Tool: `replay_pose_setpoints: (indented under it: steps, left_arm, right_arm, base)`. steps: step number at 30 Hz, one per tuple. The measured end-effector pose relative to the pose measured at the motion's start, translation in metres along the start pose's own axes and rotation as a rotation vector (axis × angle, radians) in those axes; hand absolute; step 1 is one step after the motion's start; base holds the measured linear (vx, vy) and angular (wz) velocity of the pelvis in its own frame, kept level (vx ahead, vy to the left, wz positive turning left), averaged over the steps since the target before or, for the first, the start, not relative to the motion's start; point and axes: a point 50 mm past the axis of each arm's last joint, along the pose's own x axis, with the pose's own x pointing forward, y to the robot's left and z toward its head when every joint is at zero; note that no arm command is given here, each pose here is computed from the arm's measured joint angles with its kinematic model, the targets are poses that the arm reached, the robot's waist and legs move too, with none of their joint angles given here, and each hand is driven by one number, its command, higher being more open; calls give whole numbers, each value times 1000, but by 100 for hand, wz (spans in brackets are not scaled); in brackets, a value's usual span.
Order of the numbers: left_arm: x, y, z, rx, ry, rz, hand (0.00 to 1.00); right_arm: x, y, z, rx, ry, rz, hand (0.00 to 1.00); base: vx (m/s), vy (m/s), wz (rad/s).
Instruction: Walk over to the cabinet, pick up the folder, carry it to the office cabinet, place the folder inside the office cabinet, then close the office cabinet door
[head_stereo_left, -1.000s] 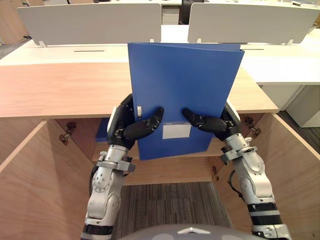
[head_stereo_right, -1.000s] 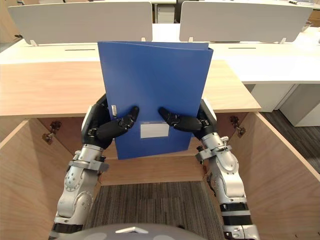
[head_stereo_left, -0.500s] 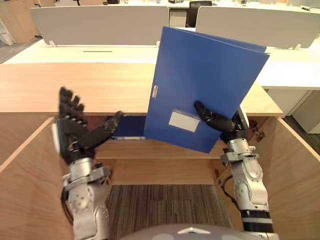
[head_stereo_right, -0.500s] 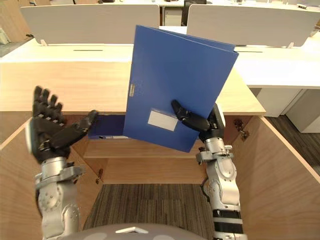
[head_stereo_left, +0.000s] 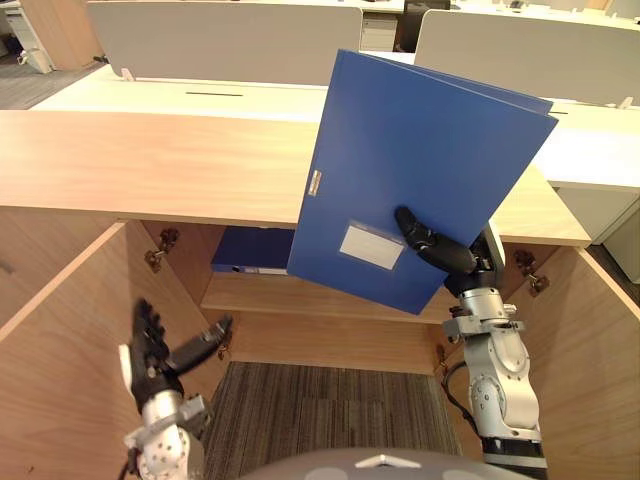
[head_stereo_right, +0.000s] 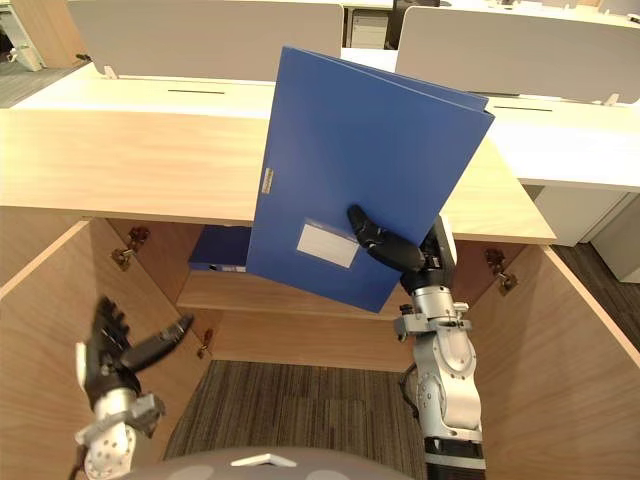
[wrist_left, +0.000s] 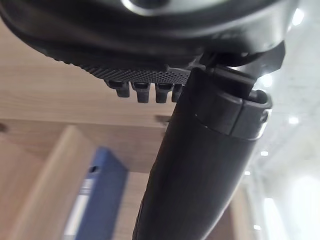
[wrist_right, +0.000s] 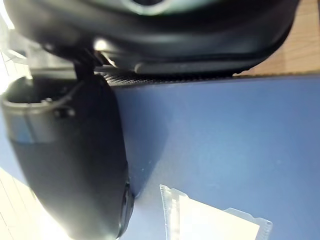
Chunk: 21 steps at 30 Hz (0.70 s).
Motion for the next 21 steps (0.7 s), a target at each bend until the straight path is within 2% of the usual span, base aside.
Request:
replay_pose_setpoints:
  steps: [6,9,16,21]
  left_arm:
    - [-23,10,-85,117,411,-4,100]
    - [-33,14,-110,164,545,-7,100]
    - [-33,27,-128,321,664,-44,100]
    - [-23,22,-127,399,661,-107,100]
  right_arm:
    - [2,19,-4,-70,31,100,0]
    - [1,32,-7,-130,47,185,0]
    - [-7,48,-19,-322,115,399,0]
    - [-14,47,-45,-486,230,518,0]
  base:
    - [6,19,-7]
    - [-10,10,-8]
    - [-22,6,-2]
    - [6,14,-10]
